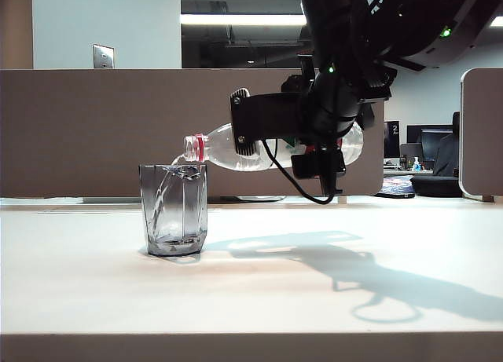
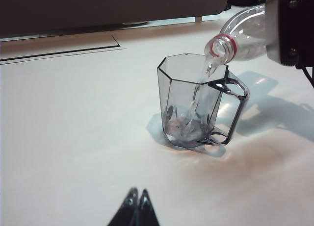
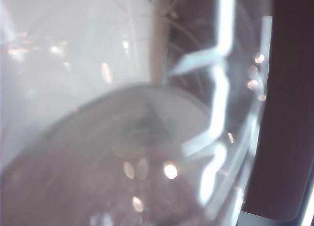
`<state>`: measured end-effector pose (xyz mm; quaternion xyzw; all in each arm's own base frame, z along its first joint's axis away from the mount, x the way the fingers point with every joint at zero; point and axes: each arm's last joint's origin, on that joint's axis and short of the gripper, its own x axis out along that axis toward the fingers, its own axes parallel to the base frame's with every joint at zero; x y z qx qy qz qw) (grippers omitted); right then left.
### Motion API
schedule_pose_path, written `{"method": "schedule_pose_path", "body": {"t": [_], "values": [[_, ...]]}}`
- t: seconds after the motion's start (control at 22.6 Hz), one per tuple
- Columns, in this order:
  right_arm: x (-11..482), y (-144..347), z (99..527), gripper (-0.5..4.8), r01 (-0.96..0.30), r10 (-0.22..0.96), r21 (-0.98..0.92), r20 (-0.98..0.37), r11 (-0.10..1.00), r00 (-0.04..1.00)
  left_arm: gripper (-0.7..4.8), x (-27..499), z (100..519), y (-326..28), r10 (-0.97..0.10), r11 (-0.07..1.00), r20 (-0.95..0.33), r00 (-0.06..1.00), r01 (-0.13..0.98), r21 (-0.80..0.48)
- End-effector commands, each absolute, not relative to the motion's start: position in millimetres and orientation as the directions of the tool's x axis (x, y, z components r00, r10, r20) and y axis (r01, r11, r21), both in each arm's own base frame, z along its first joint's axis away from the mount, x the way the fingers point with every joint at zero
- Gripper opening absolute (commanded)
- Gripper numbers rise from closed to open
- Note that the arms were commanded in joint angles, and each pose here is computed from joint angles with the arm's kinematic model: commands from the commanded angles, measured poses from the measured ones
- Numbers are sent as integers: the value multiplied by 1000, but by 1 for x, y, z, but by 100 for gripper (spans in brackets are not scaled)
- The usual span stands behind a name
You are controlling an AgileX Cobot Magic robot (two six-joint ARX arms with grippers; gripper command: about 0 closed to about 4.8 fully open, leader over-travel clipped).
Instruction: Pick up the mineral water bottle on the table and pour water into the mug until it's half full.
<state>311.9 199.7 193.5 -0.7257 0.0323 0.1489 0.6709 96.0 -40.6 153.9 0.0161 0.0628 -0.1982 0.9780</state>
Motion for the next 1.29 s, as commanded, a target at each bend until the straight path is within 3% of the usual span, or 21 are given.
{"method": "schedule_pose_path", "body": {"t": [0.04,1.29], "values": [[314,201,207,300,-178,159,-983,-183,-48,970,-5,96,156,-41,-390,919,-115,914,393,7],[320,203,220,300,-138,138,-985,-151,-100,979,-5,95,158,-40,-391,920,-97,915,393,7]]}}
